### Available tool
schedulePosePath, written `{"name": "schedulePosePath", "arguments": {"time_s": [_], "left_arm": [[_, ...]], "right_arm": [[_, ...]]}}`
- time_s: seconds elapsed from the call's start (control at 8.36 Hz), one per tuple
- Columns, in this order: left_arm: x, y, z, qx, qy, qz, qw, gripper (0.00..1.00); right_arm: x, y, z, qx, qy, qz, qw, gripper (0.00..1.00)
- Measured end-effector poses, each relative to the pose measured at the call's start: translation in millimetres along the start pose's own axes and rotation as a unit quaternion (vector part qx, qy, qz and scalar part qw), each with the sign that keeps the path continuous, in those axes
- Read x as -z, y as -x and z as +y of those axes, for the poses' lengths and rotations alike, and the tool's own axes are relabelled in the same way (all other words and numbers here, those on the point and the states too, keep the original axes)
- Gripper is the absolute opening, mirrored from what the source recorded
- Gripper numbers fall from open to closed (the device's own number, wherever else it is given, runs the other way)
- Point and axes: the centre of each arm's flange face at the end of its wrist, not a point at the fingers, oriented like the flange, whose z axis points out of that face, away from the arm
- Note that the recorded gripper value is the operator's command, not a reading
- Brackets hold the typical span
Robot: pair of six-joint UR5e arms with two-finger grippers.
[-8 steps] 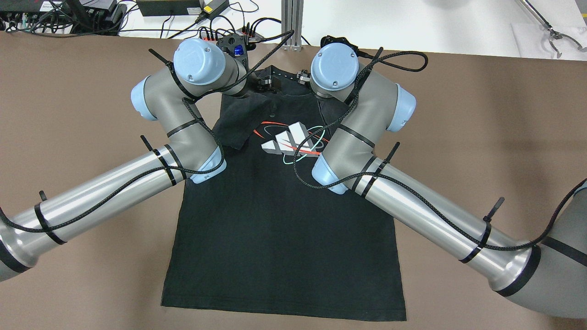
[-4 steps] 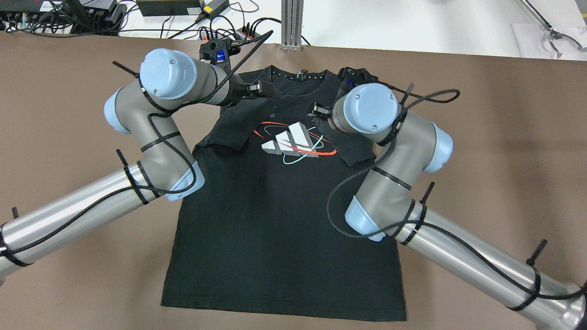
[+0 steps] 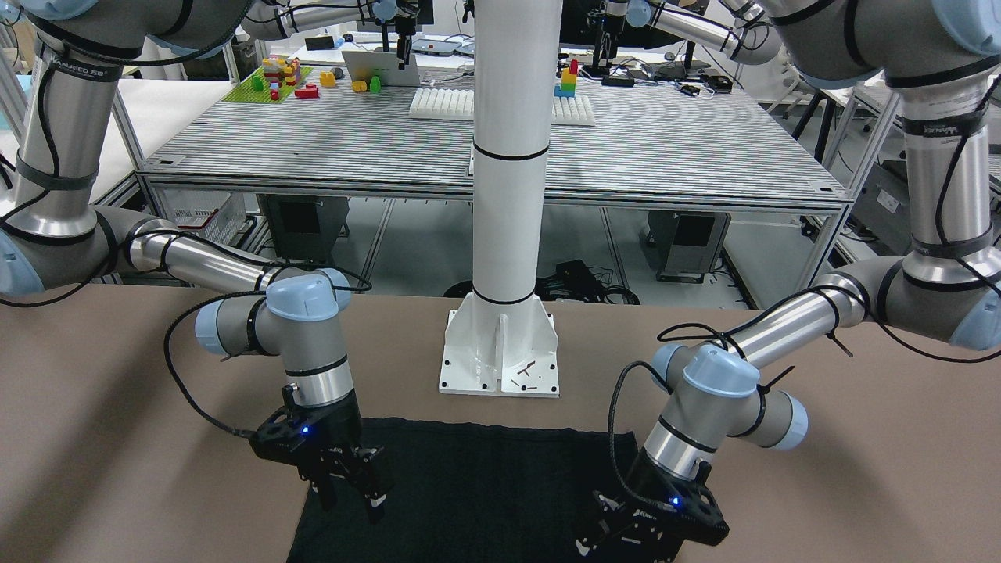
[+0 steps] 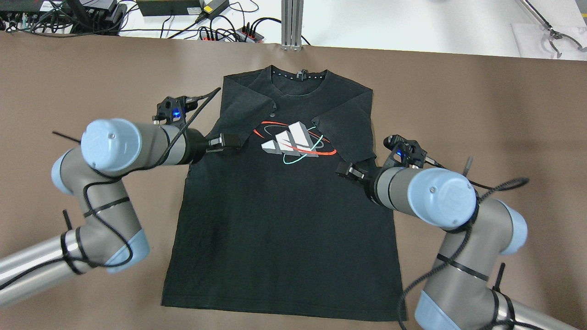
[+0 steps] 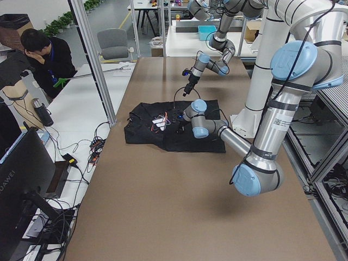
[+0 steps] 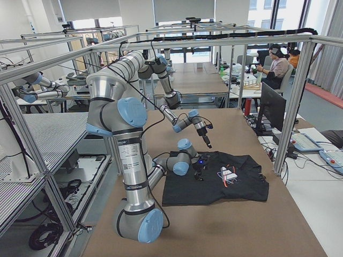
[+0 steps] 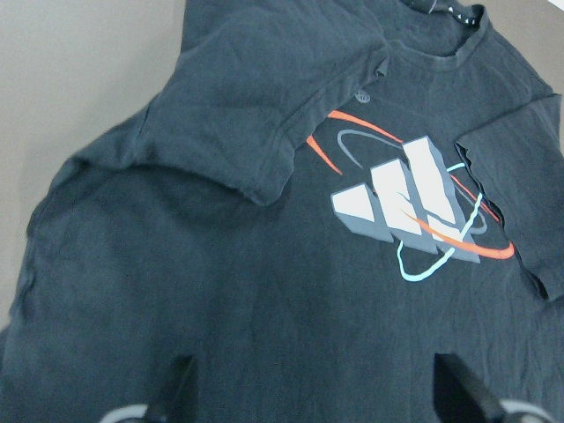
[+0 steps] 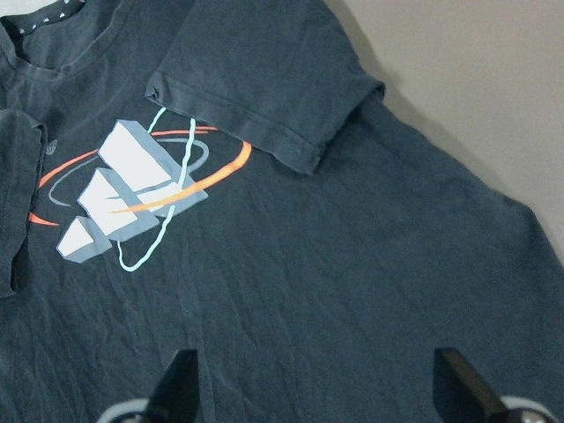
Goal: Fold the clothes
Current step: 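Release the sleeves and move both grippers to the hem corners nearest the robot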
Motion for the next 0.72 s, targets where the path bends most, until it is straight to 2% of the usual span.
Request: {"name": "schedulePosePath", "arguments": {"time_s": [0.12, 0.36, 0.72], "left_arm": [[17.4, 13.8, 34.4, 0.013, 0.003, 0.001, 0.9999, 0.94], [54.5, 46.4, 93.9, 0.045, 0.033, -0.008, 0.9984, 0.94], [85.0, 94.2, 165.7, 0.063, 0.077, -0.048, 0.9939, 0.94]], "right_arm": [[13.0, -14.7, 16.2, -0.019, 0.000, -0.003, 0.9998, 0.94], [31.3, -50.8, 45.7, -0.039, 0.005, -0.004, 0.9992, 0.94], [41.7, -111.5, 89.2, -0.057, 0.011, -0.032, 0.9978, 0.94]]}}
